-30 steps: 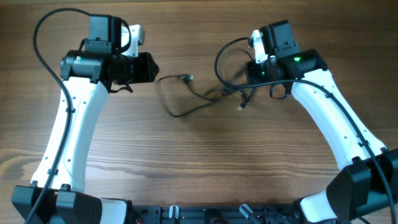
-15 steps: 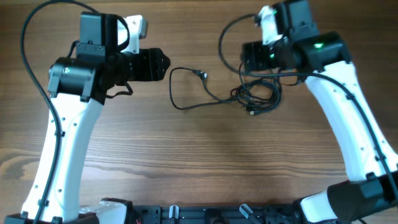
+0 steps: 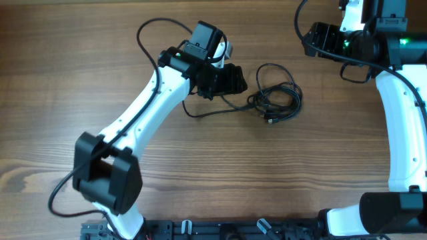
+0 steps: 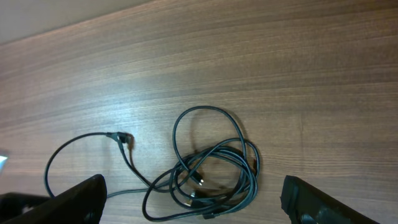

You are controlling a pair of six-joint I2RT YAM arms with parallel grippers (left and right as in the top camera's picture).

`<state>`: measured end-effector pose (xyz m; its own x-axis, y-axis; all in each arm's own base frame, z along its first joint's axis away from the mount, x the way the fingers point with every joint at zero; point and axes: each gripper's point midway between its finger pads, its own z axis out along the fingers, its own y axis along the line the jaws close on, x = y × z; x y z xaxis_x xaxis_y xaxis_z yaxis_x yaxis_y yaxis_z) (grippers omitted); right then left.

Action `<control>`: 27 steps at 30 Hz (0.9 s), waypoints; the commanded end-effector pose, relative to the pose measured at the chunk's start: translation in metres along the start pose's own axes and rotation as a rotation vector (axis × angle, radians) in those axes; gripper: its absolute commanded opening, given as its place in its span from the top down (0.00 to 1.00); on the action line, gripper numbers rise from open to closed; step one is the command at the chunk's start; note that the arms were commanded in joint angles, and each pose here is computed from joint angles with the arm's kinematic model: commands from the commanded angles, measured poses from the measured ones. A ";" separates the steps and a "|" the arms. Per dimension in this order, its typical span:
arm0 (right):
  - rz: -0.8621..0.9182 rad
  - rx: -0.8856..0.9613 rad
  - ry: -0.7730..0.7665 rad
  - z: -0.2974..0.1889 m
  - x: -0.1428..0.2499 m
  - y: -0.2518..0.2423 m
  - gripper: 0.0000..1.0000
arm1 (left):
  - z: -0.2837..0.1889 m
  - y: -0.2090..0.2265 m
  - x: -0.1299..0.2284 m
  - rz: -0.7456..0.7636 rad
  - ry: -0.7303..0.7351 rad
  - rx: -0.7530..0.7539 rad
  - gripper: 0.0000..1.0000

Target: Untangle cables

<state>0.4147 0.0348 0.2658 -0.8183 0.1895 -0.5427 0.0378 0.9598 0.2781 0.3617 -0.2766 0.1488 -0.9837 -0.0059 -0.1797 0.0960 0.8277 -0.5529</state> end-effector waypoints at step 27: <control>-0.016 0.014 -0.008 0.000 -0.002 0.000 0.08 | 0.122 -0.032 0.035 -0.476 0.099 0.004 0.49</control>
<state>0.4163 0.0347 0.2669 -0.8138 0.1895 -0.5493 0.0358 0.9599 0.2781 0.3430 -0.3730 0.0743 -0.9331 -0.3178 0.1682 -0.3543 0.7333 -0.5803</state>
